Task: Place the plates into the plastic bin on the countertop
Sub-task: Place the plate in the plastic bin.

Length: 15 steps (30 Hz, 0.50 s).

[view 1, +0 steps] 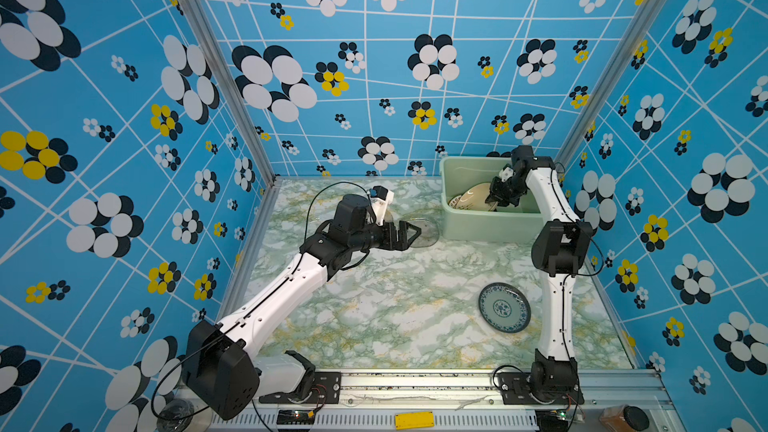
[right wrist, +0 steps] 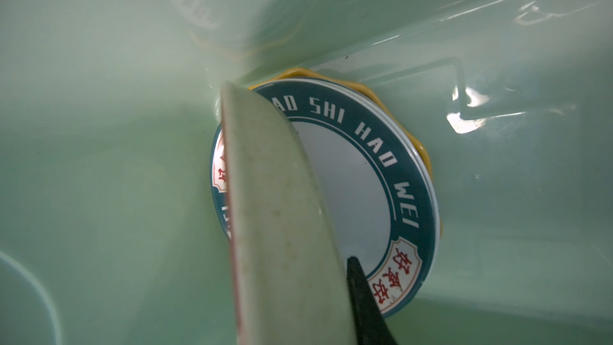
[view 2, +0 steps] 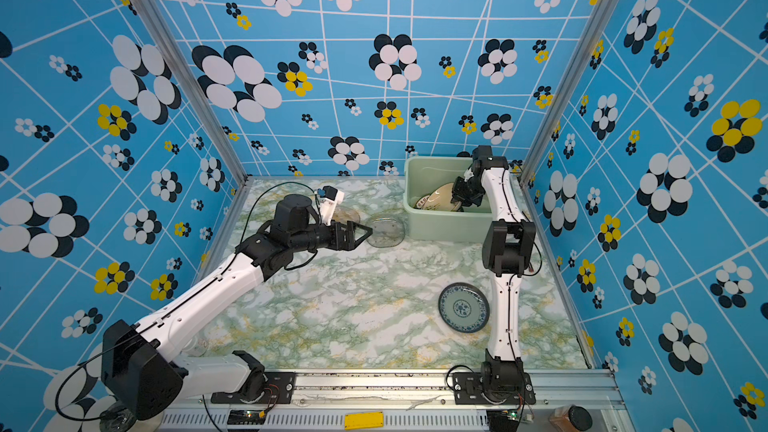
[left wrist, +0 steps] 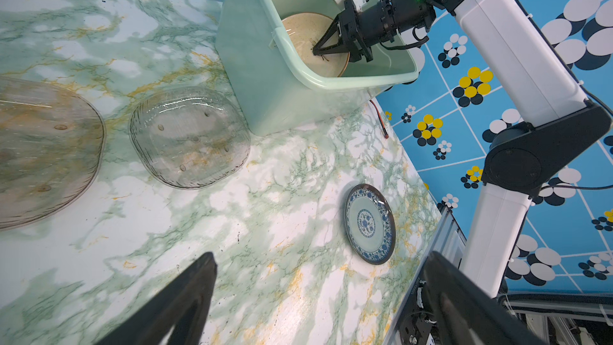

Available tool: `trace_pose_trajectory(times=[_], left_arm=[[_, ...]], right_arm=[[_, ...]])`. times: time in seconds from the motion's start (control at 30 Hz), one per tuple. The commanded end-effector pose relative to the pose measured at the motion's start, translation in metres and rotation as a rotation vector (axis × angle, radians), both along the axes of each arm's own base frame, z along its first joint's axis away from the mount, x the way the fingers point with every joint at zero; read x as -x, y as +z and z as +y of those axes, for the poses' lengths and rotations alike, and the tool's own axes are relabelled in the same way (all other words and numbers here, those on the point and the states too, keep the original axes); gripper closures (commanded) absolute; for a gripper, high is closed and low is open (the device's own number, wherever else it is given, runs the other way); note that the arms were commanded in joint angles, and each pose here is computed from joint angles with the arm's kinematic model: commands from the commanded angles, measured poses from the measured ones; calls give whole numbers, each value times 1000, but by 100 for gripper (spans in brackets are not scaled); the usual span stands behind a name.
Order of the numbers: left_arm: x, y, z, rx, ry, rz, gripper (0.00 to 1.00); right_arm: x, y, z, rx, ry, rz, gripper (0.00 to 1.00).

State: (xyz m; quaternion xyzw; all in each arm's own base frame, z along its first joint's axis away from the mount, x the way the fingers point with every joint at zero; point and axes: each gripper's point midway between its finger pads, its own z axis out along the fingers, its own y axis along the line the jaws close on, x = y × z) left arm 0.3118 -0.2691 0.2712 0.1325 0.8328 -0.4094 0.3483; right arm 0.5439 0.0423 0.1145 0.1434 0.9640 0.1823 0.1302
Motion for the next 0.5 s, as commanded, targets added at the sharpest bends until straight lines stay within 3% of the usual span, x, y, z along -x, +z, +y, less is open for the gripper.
trace_pose_trajectory(times=[0.0,0.37,0.47], left_arm=[[0,10,-5,15,-14,-9,1],[-2,14,-7,19,-21,-15,1],[-2,15,-7,23,-17,-12,1]], right_arm=[[-3,-3,5,-27,26,-15,86],[4,-15,3,-13,34,21,68],[6,-19,2,-6,34,34,59]])
